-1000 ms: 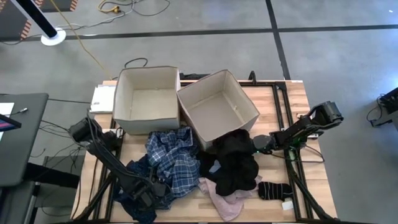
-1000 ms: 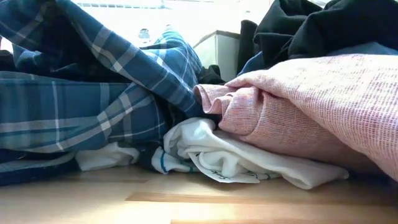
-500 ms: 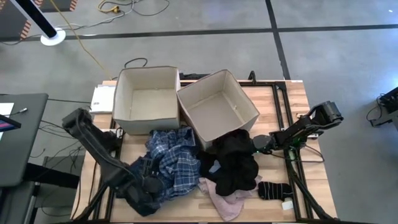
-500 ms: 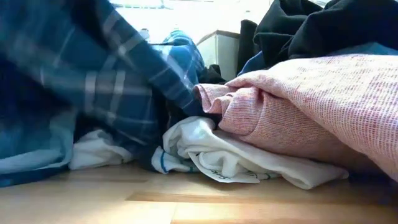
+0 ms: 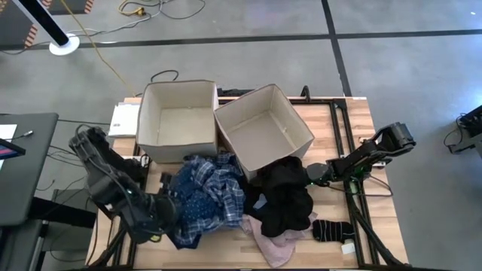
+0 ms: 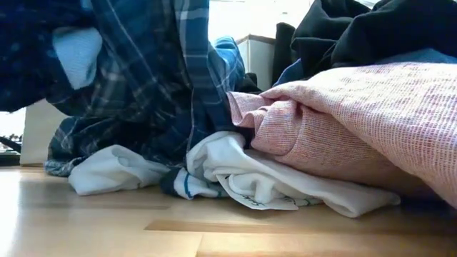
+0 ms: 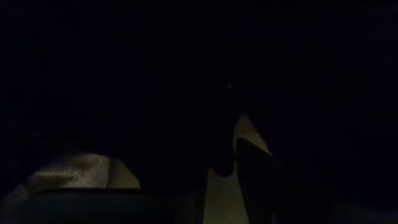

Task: Sort clothes
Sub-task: Put the dark blue shirt into the left laundry organizer

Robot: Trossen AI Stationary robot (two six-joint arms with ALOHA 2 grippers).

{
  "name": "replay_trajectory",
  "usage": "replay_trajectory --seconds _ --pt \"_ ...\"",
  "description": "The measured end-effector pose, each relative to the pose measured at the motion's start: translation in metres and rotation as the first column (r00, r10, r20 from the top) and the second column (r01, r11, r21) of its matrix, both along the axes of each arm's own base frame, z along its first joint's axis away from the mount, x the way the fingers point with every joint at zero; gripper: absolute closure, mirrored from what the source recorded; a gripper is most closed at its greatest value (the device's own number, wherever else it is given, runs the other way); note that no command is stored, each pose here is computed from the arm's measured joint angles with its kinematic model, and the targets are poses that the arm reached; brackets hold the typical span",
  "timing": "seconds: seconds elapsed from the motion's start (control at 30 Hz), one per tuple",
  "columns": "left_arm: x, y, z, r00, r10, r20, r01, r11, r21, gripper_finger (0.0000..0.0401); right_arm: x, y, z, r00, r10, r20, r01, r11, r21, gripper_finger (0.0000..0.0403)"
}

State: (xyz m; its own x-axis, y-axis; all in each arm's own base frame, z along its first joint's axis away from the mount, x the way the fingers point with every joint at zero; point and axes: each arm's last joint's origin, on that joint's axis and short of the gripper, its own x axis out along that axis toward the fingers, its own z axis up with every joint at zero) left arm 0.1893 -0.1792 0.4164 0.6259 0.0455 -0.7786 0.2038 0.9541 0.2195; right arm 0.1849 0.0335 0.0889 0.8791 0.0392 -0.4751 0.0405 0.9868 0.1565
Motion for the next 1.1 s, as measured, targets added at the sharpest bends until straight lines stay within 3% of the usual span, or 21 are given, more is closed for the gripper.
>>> replay_trajectory --seconds 0.23,0.5,0.63,0.8,0.97,1.1 --pt "-0.006 0.012 0.012 0.999 0.032 -0.002 -0.032 0.998 0.055 0.0314 0.002 0.001 0.004 0.999 0.001 0.043 -0.001 1.000 0.009 0.0301" --pt "-0.008 0.016 0.009 0.997 0.066 -0.038 -0.063 0.995 0.076 0.0314 0.010 0.008 0.027 0.958 0.032 0.285 -0.050 0.997 0.056 0.0301" --pt "-0.008 0.015 0.008 0.996 0.075 -0.038 -0.072 0.995 0.071 0.0314 0.021 0.022 0.044 0.910 0.117 0.398 -0.129 0.992 0.004 0.0301" --pt "-0.008 0.015 0.008 0.996 0.080 -0.039 -0.077 0.995 0.068 0.0314 0.029 0.037 0.056 0.866 0.219 0.450 -0.192 0.976 -0.106 0.0301" --pt "-0.007 0.015 0.007 0.996 0.085 -0.040 -0.082 0.994 0.066 0.0314 0.026 0.044 0.063 0.844 0.248 0.476 -0.220 0.969 -0.114 0.0301" --pt "-0.003 0.010 0.003 0.996 0.073 -0.055 -0.068 0.994 0.091 0.0314 0.018 0.054 0.078 0.786 0.291 0.546 -0.258 0.956 -0.137 0.0301"
